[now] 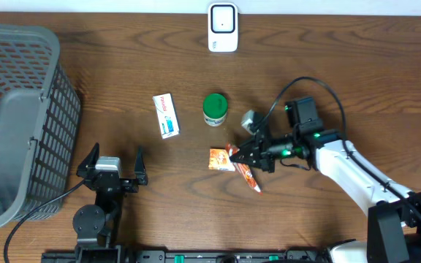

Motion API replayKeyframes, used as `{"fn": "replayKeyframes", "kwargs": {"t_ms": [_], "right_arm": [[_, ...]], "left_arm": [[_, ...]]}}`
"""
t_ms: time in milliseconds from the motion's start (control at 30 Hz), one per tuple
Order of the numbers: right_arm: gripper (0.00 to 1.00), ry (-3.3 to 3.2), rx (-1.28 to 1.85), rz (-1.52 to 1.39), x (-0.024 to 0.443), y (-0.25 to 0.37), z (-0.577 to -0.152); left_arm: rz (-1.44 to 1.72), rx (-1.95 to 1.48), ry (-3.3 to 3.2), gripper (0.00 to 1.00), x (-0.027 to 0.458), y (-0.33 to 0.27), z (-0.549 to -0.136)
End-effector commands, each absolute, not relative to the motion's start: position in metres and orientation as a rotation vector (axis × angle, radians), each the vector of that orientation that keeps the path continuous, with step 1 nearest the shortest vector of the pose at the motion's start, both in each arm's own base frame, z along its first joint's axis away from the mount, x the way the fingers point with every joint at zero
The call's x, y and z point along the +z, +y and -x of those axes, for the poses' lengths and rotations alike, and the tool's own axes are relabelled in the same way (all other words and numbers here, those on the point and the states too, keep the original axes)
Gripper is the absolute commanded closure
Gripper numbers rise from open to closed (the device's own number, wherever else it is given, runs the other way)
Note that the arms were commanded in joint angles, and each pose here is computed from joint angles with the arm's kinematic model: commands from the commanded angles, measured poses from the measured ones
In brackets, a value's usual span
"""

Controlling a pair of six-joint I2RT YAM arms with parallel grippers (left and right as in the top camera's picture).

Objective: Scan the item barcode

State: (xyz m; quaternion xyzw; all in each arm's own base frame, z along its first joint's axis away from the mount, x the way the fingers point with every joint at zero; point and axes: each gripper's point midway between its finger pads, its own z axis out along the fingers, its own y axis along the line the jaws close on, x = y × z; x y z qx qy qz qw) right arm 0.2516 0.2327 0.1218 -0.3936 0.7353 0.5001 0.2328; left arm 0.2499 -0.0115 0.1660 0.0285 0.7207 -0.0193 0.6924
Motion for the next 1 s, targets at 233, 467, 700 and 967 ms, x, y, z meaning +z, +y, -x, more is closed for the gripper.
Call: {"fn": "replayKeyframes", "kwargs": {"t_ms": [233, 467, 700, 967], "right_arm": [[0.92, 1.986, 1.464, 0.962, 0.116, 0.218, -0.274], [0.84, 1.887, 1.710, 0.851, 0.093, 0.220, -0.295], [0.56, 1.961, 1.668, 0.699, 0.058, 0.197, -0.323], [0.38, 1.969, 1.566, 0.452, 0.080, 0.139, -0.372]], "left_arm": [[-0.054, -0.041, 1.602, 0.04, 0.168, -0.010, -0.250], [-0.054, -0.041, 1.602, 0.04, 0.168, -0.010, -0.250], [-0.054, -0.041, 1.602, 0.04, 0.168, -0.010, -0.250], [-0.054, -0.041, 1.602, 0.04, 0.168, -0.010, -0.250]]}}
